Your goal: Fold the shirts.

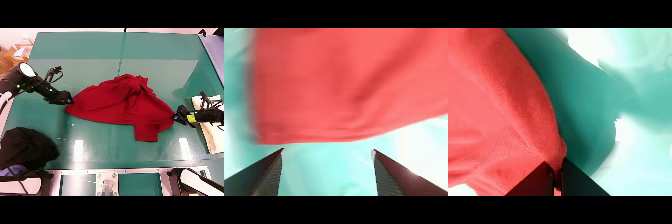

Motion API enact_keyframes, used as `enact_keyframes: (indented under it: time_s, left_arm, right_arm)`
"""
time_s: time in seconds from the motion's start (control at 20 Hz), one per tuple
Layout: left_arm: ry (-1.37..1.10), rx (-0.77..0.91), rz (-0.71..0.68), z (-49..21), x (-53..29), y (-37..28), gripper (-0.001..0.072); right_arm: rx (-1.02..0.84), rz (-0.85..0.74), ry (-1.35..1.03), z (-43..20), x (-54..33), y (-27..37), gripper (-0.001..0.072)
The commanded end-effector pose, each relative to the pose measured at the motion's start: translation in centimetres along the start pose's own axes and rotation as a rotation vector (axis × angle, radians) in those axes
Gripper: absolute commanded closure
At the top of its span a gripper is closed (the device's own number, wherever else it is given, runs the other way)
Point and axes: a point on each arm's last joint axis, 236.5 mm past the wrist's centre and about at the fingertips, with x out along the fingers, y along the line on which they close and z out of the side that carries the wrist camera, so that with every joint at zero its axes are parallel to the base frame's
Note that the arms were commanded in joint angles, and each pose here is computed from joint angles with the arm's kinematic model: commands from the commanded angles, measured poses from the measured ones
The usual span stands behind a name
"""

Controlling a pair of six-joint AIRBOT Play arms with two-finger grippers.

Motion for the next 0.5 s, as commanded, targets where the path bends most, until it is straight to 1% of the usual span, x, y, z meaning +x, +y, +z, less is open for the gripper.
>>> enact_keyframes:
  time_s: [0.0, 0.05, 0.1, 0.15, 0.25, 0.45]
  left_arm:
    - [-0.048, -0.105, 0.101, 0.6, -1.1, 4.7, 0.0101]
    - [-0.069, -0.16, 0.053, 0.8, -1.4, 5.4, 0.0101]
    - [-0.054, -0.176, -0.004, 0.3, -1.3, 5.6, 0.0101]
    - [-0.017, -0.185, -0.056, -0.6, -0.7, 5.6, 0.0101]
    - [0.048, -0.18, -0.109, -1.9, 1.1, 5.5, 0.01]
    - [0.086, -0.165, -0.308, -1.7, 5.0, 1.2, 0.01]
  right_arm:
    - [0.009, -0.023, -0.018, 0.5, -0.7, -1.4, 0.0687]
    - [0.013, -0.023, -0.023, 0.6, -0.7, -1.5, 0.0687]
    - [0.014, -0.023, -0.024, 0.7, -0.7, -1.6, 0.0687]
    - [0.014, -0.024, -0.027, 0.7, -0.7, -1.6, 0.0687]
    - [0.015, -0.021, -0.031, 0.8, -0.7, -1.5, 0.0687]
    - [0.016, -0.018, -0.032, 0.8, -0.7, -1.4, 0.0687]
